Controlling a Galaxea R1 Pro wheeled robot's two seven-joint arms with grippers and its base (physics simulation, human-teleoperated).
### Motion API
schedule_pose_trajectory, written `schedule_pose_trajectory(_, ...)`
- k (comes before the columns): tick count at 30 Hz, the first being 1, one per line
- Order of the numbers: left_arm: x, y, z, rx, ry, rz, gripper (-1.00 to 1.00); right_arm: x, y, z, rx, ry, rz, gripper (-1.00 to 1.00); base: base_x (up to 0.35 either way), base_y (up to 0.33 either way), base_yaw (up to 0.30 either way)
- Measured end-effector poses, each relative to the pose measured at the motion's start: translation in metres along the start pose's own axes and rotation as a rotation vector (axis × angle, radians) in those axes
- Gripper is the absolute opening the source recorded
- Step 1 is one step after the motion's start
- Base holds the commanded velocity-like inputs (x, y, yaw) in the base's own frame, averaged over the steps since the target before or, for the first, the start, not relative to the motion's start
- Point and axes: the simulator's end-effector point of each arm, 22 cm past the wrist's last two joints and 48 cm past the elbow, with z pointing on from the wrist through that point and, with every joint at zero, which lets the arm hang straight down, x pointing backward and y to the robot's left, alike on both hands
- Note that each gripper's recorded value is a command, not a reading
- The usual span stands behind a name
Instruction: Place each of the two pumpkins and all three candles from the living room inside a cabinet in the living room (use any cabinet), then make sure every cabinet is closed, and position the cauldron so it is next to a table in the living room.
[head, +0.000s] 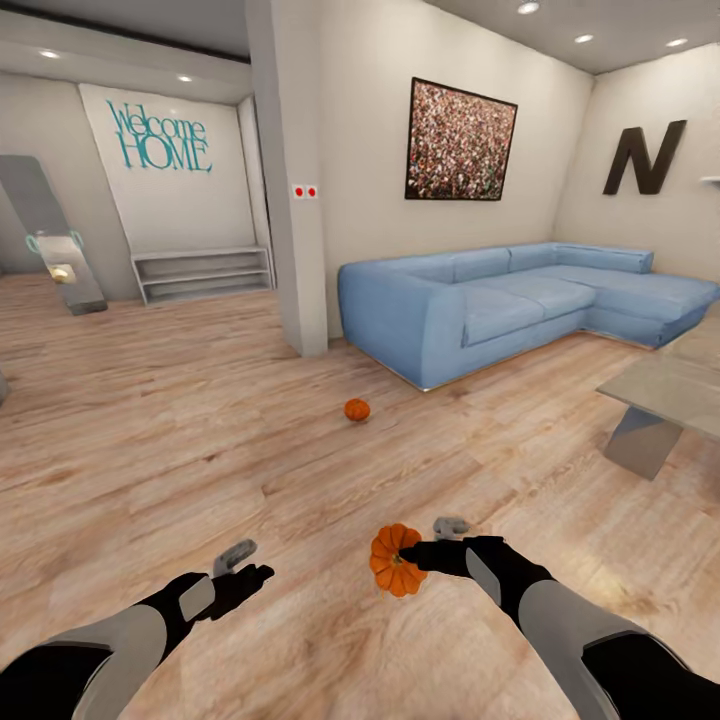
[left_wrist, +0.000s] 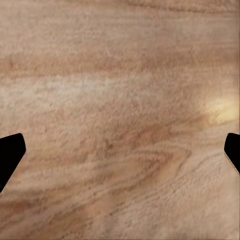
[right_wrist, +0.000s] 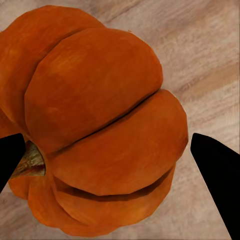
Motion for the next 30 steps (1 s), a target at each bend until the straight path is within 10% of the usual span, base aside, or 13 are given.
schedule_pose_trajectory(30,0.0016,-0.0036,-0.0008,0.004,0.001,0.001,1.00,-0.0016,0.0003,-0.0015,0.003,-0.003,-0.004,-1.00,0.301,0.208,-0.050)
